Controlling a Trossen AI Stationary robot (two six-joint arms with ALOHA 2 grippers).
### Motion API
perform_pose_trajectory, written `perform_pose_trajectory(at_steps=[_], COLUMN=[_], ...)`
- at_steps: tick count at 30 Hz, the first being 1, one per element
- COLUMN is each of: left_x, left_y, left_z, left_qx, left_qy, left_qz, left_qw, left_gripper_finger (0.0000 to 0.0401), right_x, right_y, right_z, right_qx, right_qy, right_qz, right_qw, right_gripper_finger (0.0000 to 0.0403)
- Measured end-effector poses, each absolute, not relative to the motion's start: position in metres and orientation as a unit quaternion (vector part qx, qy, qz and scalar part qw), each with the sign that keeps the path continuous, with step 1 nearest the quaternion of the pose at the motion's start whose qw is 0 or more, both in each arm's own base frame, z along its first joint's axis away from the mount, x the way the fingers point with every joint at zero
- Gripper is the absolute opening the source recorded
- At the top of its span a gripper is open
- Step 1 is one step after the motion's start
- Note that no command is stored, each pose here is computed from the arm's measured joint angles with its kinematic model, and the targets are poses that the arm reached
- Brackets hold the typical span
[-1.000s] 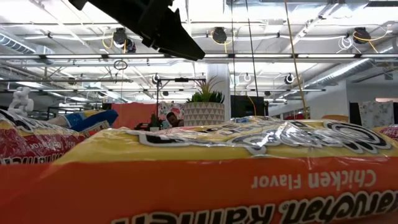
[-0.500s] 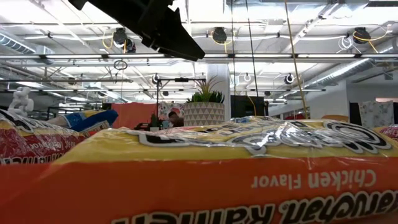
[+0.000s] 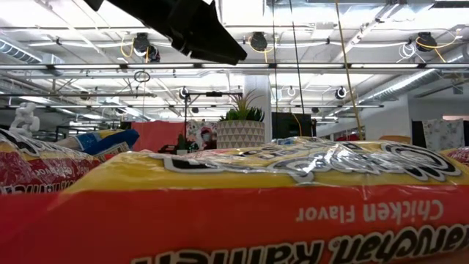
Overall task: Sort Maruchan noodles
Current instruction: Put the right blue noodle pack into the gray bin
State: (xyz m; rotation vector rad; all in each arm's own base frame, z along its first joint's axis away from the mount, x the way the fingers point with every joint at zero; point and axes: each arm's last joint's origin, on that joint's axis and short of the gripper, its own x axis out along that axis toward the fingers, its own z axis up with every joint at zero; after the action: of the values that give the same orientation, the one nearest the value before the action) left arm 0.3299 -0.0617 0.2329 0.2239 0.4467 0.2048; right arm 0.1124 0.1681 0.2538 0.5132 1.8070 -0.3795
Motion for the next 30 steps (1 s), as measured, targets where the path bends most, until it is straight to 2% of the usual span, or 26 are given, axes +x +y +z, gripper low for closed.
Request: perform_pose_trajectory(at_steps=[11,23,25,30], left_x=[0.330,0.326,0.324,0.321], left_y=[-0.062,-0.082,-0.087,-0.092], left_z=[0.234,0.232,0.231,0.227], left_qx=[0.109,0.091,0.107,0.145], left_qy=[0.217,0.219,0.225,0.245], left_qz=[0.101,0.050,0.040,0.023], left_qw=[0.965,0.970,0.968,0.958], left_gripper_finger=[0.0321,0.0321,0.0321,0.0321], right_x=[0.113,0.112,0.114,0.127], right_y=[0.166,0.154,0.151,0.150], right_z=[0.253,0.283,0.292,0.308], right_qx=[0.207,0.145,0.130,0.045], right_qy=[0.763,0.700,0.668,0.493], right_qz=[-0.169,-0.213,-0.224,-0.218], right_qw=[0.588,0.666,0.698,0.841], right_gripper_finger=[0.0145,0.0146,0.0146,0.0146])
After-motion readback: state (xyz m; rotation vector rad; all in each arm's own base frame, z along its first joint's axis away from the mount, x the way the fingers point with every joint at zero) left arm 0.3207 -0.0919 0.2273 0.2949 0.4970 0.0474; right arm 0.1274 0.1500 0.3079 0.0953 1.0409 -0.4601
